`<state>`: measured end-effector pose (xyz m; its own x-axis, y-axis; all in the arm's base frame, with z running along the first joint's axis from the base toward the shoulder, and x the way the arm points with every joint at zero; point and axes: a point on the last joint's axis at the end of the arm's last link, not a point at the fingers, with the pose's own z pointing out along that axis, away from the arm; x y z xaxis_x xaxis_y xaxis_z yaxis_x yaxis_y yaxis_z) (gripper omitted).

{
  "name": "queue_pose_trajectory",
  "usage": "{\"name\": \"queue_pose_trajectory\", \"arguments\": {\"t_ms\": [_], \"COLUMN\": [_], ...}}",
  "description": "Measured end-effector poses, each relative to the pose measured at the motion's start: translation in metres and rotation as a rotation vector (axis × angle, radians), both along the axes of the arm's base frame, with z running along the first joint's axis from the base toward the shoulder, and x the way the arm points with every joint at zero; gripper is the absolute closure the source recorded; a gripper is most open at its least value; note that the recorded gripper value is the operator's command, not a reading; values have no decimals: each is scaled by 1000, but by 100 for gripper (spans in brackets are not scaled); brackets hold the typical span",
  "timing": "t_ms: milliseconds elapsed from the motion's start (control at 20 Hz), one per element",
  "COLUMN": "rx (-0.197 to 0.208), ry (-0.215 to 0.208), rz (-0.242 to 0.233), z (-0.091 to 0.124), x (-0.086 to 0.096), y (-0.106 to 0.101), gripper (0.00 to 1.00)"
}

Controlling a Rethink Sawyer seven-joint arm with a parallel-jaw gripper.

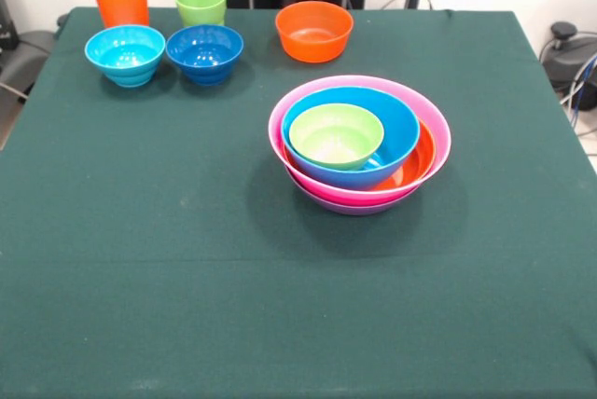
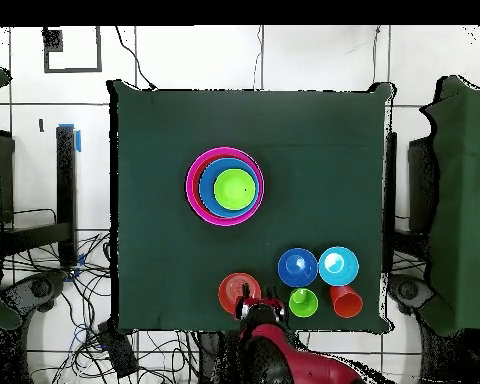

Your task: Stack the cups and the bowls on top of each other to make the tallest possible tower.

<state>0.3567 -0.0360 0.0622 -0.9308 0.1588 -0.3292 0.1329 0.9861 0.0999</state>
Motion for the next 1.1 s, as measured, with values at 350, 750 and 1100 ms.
{"name": "queue_pose_trajectory", "arguments": {"t_ms": [350, 750, 1100], "rx": [-17, -30, 13], "ry": [3, 38, 25], "rz": [20, 121, 152], "z": [2, -10, -24], "x": [-3, -21, -29], "y": [15, 49, 50], "gripper": [0, 0, 0]}}
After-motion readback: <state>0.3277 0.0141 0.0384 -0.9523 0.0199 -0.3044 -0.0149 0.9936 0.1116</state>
